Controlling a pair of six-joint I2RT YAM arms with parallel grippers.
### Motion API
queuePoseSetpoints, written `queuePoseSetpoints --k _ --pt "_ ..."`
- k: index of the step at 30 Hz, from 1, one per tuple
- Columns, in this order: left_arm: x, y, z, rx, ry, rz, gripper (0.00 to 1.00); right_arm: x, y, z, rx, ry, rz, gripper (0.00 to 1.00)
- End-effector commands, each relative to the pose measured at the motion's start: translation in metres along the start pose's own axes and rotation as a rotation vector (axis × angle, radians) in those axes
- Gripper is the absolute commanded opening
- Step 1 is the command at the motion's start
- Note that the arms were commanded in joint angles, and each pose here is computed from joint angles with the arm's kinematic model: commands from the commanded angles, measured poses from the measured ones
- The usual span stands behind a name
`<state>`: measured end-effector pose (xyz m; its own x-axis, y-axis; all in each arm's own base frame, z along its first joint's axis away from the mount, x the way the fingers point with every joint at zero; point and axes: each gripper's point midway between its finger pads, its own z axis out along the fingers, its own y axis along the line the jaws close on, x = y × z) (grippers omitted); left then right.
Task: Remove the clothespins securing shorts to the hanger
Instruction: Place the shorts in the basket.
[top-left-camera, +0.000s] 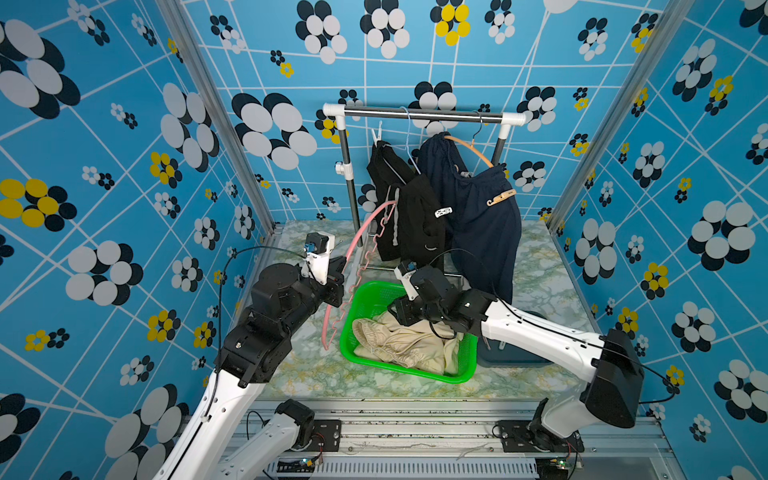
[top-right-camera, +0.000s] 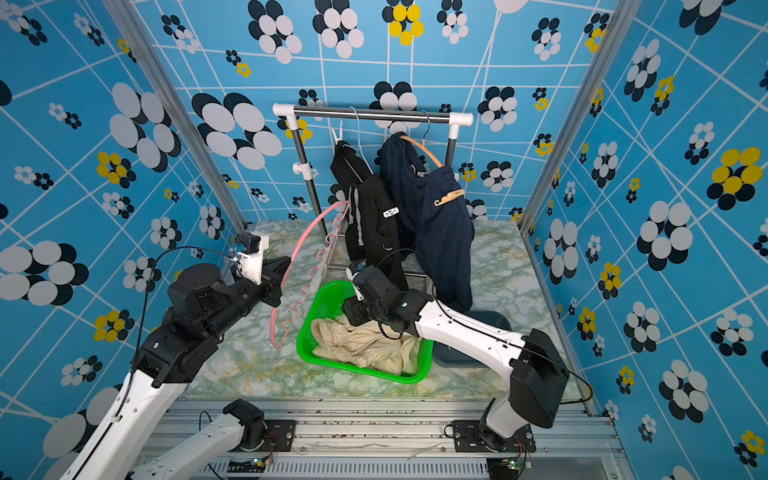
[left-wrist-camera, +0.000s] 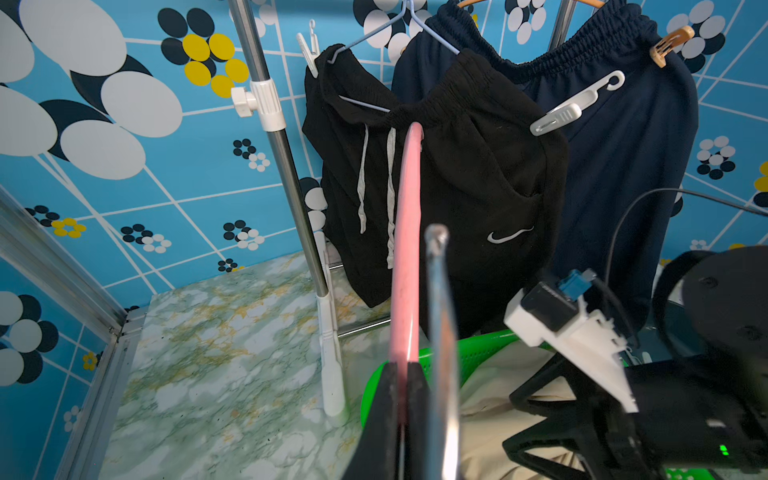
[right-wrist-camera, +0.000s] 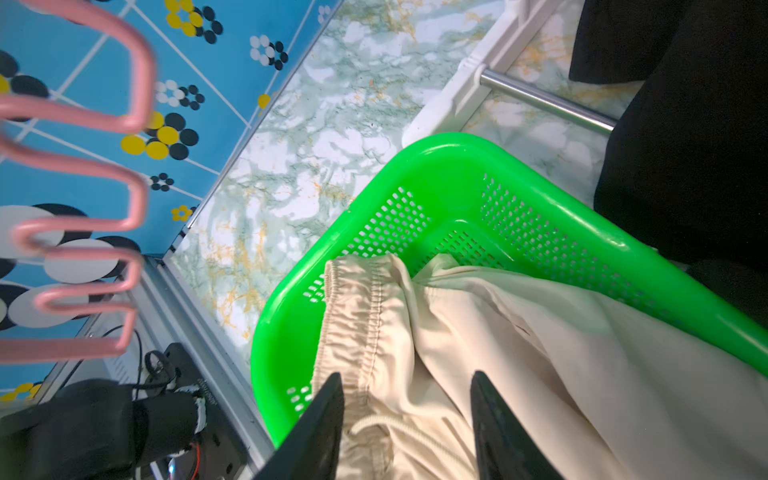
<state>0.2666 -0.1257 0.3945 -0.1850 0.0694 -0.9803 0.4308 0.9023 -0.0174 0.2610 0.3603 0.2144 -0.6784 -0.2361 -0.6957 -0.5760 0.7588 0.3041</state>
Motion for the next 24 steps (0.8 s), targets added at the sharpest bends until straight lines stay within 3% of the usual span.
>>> queuePoseSetpoints --k 1,11,16,24 --pt "0.001 -0.001 -0.005 0.012 -0.001 -0.002 0.0 0.044 -0.007 -0.015 0.057 0.125 -0.027 0.38" --pt "0.018 -0.004 -0.004 0.031 0.052 -0.034 0.0 0.113 0.018 -0.024 0.045 0.33 -0.058 0.26" --pt "0.024 -0.007 -0.006 0.046 0.091 -0.035 0.0 0.134 0.021 -0.006 0.021 0.378 -0.016 0.26" --pt "0.028 -0.013 -0.005 0.08 0.135 -0.032 0.0 0.147 -0.01 0.032 0.106 0.417 0.059 0.23"
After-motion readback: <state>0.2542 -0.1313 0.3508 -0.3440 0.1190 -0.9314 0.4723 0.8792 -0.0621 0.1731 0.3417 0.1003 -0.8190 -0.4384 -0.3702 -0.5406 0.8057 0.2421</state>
